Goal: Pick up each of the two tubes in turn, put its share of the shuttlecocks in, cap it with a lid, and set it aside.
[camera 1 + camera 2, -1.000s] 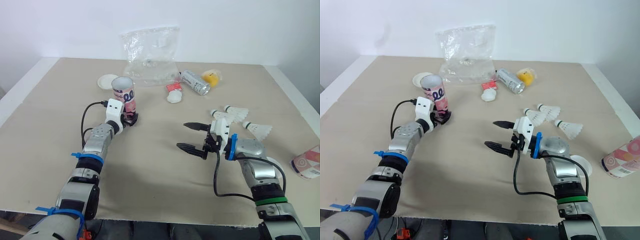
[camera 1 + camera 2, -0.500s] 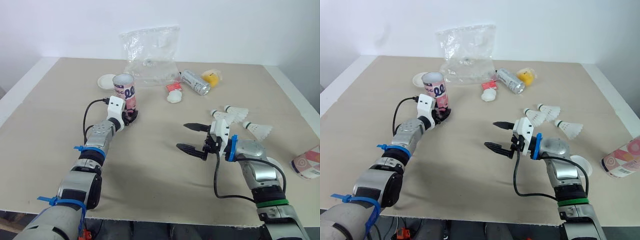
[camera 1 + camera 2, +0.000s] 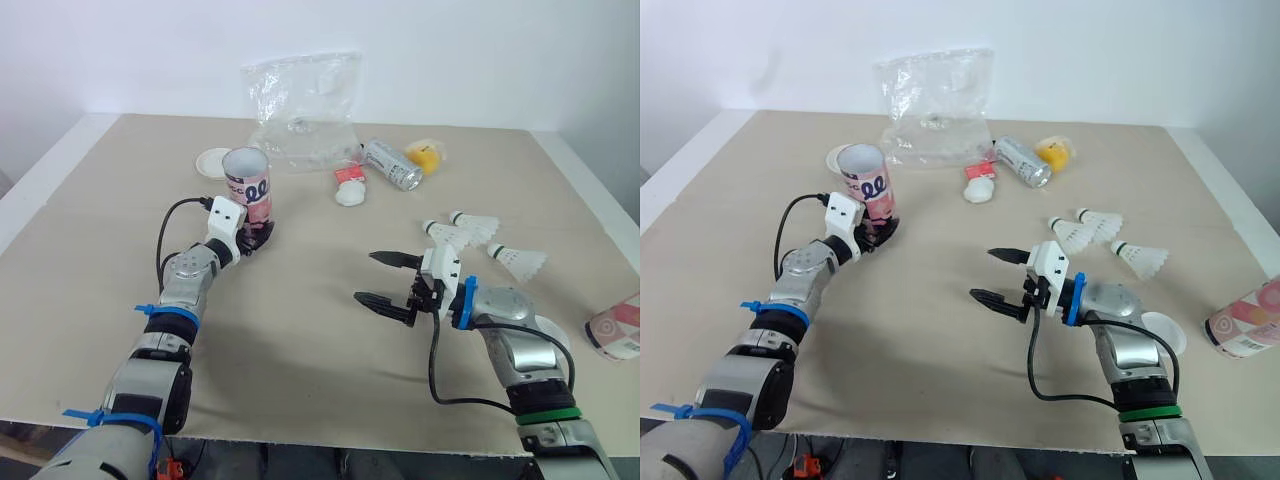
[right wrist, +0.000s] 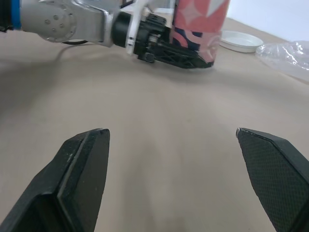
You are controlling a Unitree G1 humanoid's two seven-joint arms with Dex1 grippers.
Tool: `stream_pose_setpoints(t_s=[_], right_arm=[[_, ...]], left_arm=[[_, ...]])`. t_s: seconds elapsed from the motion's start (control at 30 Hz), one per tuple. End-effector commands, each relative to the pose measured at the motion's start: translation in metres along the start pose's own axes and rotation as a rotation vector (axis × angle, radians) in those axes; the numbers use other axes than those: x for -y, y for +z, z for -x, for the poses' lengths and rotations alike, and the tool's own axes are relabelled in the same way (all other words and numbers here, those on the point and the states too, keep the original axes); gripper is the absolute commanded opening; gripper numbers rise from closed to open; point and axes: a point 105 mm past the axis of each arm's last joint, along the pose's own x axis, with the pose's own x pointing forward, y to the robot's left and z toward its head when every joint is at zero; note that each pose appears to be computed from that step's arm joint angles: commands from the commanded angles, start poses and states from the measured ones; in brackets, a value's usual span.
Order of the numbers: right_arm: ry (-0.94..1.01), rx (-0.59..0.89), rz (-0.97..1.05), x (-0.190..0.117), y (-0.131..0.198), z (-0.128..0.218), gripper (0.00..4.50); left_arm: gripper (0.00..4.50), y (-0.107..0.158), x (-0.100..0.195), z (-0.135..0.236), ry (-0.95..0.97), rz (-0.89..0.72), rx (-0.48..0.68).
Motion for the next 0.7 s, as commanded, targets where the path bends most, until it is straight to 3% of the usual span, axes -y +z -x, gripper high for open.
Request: stream_pose_setpoints(t_s=[0.03,0.27,0.33,0.53,0.7], right_arm=[[-0.109,0.038,0.004,0.009,0.016,0.018,4.5],[-0.309,0.023,-0.055,0.014,0.017,0.043,4.5],[-0.328,0.022,-0.059,0.015,0.018,0.045,4.5],[-0.405,0.0,-0.076,0.016,0.012,0.059,4.5],[-0.564,-0.022,-0.135,0.039,0.0,0.066,4.5]], left_arm=[[2.91,0.027,0.029,0.003,-0.196,-0.097,0.078],[2.91,0.03,0.09,0.026,-0.601,-0.206,0.025],[2.91,0.03,0.095,0.028,-0.642,-0.219,0.011],[2.91,0.037,0.123,0.043,-1.014,-0.314,-0.117],[2.91,0.038,0.128,0.049,-1.146,-0.291,-0.237]])
